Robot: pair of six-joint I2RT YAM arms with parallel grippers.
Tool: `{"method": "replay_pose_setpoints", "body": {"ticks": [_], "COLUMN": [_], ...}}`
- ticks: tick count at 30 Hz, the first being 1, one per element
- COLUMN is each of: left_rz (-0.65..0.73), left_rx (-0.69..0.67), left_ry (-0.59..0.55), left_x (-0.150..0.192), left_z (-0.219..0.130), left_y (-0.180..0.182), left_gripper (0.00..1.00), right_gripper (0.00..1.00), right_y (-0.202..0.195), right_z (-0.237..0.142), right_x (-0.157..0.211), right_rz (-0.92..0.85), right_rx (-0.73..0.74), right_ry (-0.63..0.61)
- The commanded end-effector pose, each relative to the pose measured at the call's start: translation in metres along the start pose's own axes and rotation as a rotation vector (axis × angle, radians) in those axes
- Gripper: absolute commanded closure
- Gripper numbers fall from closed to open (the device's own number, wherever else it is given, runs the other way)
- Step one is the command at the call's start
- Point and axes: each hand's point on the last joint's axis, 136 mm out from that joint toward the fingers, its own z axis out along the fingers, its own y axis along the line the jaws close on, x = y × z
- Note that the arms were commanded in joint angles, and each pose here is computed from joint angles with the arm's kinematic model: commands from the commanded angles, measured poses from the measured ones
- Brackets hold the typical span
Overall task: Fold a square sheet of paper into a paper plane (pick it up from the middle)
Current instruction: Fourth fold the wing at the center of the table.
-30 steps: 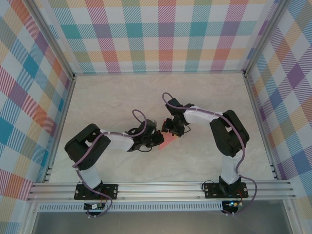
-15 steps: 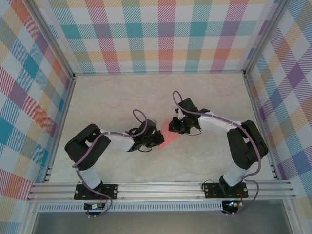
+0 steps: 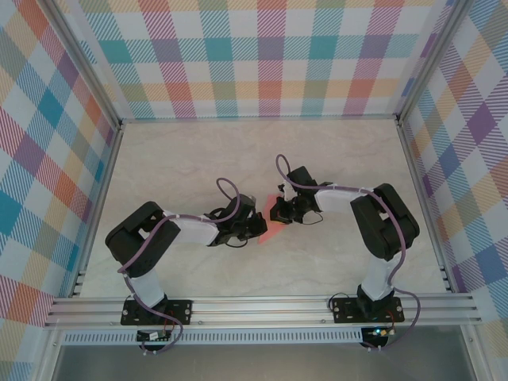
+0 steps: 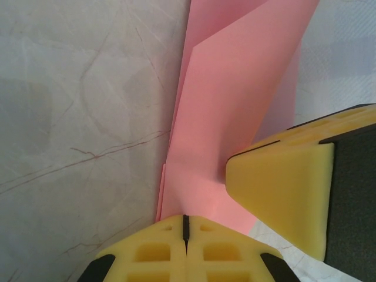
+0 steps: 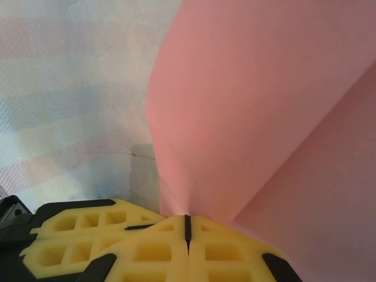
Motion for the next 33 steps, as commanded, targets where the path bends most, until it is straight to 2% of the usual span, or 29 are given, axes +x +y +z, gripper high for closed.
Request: {"method": "replay_pose_setpoints", "body": {"ticks": [1,8,14,22,28,33], "left_rz": [-0.007,-0.007,-0.003,-0.003,0.004,0.01], "left_rx": [-0.161,-0.157,-0.158,-0.164,-0.173,-0.181], "left_ry": [0.089,0.092,0.094,0.106,0.119,0.128], "left_x": [0.029,0.029,0.03,0.033,0.036,0.039], "left_z": [0.004,0.004,0.003,0.004,0.003,0.004], "left_y": [0.044,0.043,0.043,0.045,0.046,0.048], "left_gripper": [1.0,1.0,1.0,1.0,1.0,1.0], "right_gripper": [0.96,0.96,0.96,0.96,0.96,0.96], "right_y": [-0.011,-0.031,-0.006,-0.033,-0.022,-0.03], "right_z": [0.01,0.013,-0.006,0.011,-0.004,-0.004], "right_x": [0.004,0.001,-0.013,-0.021,-0.038,-0.052], "right_rz": [0.004,0.042,-0.005,0.051,0.026,0.044], "right_rx": [-0.009,0.086,0.002,0.014,-0.011,-0.007], "right_ry": [0.027,0.021,-0.037,-0.01,-0.056,-0.068]}}
